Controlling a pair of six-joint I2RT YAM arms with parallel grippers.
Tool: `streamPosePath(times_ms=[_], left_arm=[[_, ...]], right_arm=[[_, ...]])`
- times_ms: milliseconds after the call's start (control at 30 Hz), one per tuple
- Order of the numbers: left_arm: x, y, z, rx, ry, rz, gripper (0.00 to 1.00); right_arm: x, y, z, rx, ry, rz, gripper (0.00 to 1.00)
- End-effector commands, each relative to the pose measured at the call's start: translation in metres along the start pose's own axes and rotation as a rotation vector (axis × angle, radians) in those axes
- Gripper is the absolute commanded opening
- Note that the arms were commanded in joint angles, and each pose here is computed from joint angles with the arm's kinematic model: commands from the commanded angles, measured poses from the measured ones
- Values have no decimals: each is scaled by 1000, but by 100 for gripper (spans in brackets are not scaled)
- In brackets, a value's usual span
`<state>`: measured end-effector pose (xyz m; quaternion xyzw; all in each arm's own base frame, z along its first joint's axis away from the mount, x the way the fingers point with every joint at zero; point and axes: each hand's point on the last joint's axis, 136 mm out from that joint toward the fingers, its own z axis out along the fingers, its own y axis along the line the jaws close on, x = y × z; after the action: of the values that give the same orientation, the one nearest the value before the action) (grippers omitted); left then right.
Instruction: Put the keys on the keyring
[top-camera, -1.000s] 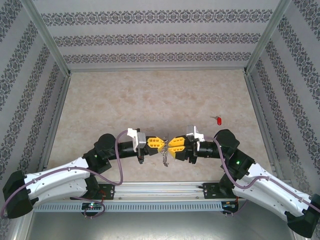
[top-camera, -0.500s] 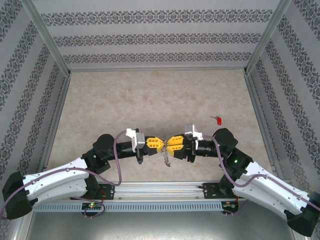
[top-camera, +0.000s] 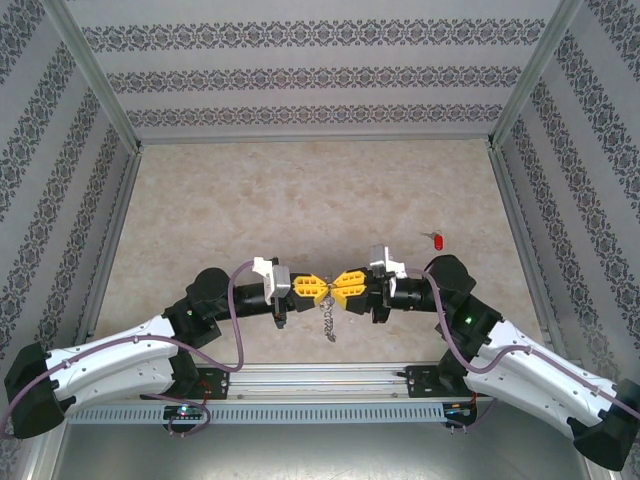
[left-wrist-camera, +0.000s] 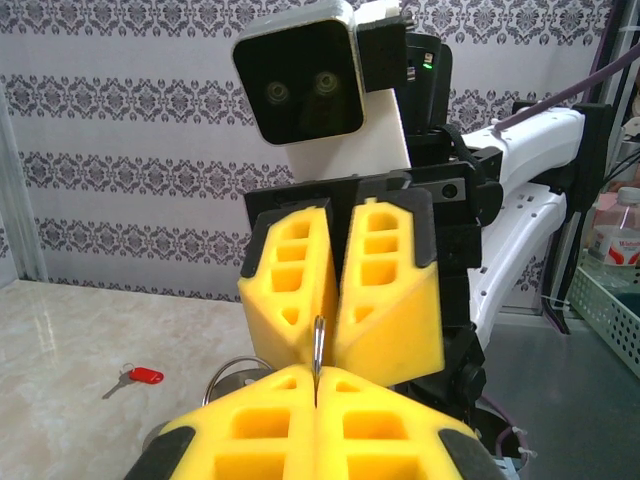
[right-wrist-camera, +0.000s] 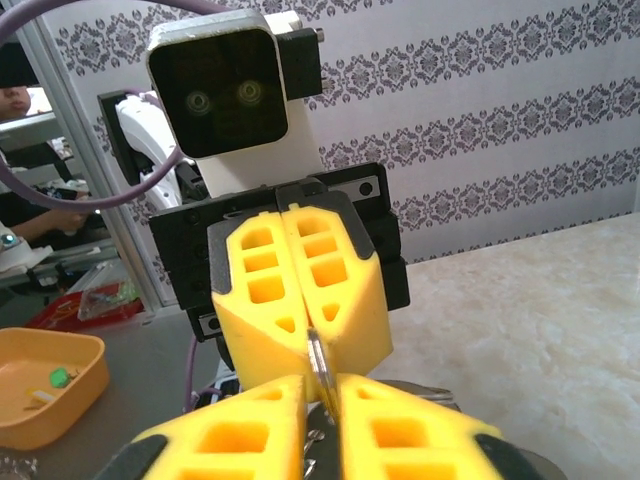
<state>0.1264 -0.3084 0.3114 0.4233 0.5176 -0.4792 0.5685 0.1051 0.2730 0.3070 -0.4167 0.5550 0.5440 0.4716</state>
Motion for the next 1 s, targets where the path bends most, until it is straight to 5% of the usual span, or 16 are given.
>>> streamPosePath(times_ms=[0, 67, 200, 400, 567, 967], left_arm=[[-10, -5, 0, 23, -37, 16, 0], [-10, -4, 0, 16, -33, 15, 0], [-5, -1, -2, -9, 36, 21, 0], [11, 20, -18, -157, 293, 21, 28], [29, 34, -27, -237, 477, 14, 30], [40, 26, -12, -151, 478, 24, 29]], right_arm=[[-16, 13, 1, -54, -34, -35, 8], [-16, 13, 0, -48, -31, -43, 0], [-15, 8, -4, 9, 11, -50, 0], [0, -17, -10, 179, 207, -4, 0], [17, -35, -11, 266, 387, 29, 0], [23, -24, 0, 179, 575, 56, 0]])
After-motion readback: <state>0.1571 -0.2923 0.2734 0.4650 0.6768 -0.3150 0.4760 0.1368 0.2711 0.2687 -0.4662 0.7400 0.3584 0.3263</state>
